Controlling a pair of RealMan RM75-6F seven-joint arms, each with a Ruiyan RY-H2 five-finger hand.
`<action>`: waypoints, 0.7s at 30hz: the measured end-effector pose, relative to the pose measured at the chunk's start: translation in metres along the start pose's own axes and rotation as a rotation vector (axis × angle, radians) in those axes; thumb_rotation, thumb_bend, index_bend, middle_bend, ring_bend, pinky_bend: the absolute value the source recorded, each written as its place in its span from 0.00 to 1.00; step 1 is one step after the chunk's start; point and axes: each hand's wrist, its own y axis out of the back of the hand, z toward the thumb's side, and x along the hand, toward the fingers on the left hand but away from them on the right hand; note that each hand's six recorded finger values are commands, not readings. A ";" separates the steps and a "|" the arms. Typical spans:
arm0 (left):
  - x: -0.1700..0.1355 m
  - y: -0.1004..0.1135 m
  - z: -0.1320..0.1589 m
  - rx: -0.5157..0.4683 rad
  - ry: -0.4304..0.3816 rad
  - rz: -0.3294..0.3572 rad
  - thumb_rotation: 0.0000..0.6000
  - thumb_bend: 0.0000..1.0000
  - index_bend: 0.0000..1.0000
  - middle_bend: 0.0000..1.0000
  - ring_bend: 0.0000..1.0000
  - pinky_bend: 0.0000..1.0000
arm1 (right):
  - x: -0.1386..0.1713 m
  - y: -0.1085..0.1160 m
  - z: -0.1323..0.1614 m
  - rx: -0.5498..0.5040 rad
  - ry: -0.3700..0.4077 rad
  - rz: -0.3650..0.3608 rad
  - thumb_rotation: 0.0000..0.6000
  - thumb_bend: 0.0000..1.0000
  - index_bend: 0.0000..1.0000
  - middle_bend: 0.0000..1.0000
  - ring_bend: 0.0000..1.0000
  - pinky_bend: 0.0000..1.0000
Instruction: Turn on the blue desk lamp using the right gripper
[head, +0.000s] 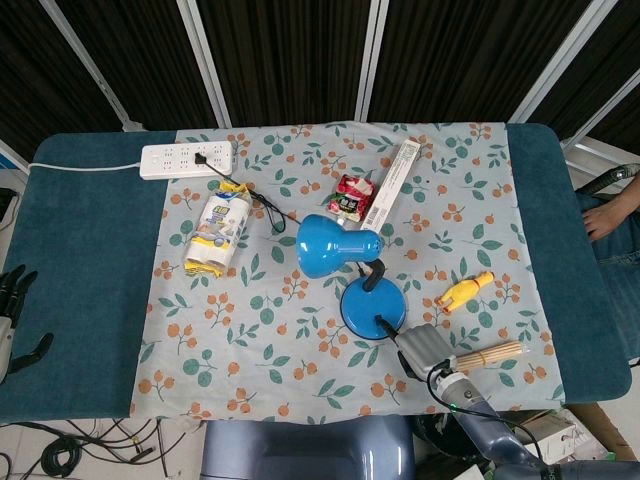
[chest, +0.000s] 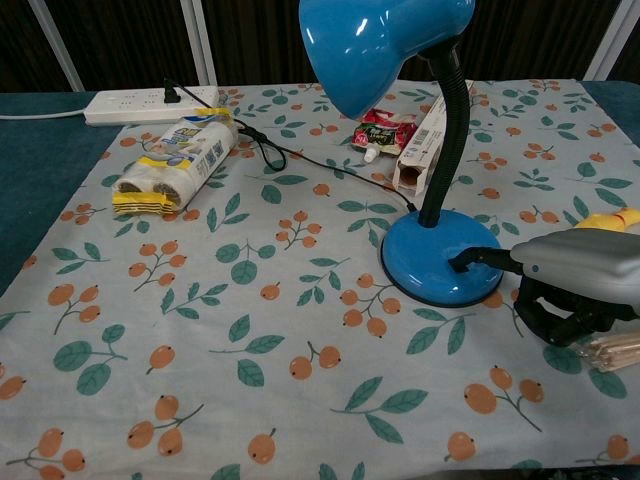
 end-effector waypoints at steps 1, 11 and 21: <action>0.000 0.000 0.000 0.000 0.000 0.000 1.00 0.29 0.02 0.00 0.01 0.00 | 0.000 0.000 0.000 0.000 0.000 0.000 1.00 0.68 0.08 0.80 0.87 0.79; -0.001 0.001 0.000 0.000 -0.001 0.003 1.00 0.29 0.02 0.00 0.01 0.00 | 0.001 0.000 0.001 -0.001 0.002 0.001 1.00 0.68 0.08 0.81 0.87 0.79; 0.000 0.000 0.000 0.000 0.000 0.001 1.00 0.29 0.02 0.00 0.01 0.00 | 0.000 -0.001 0.002 0.001 0.005 0.005 1.00 0.68 0.08 0.80 0.87 0.79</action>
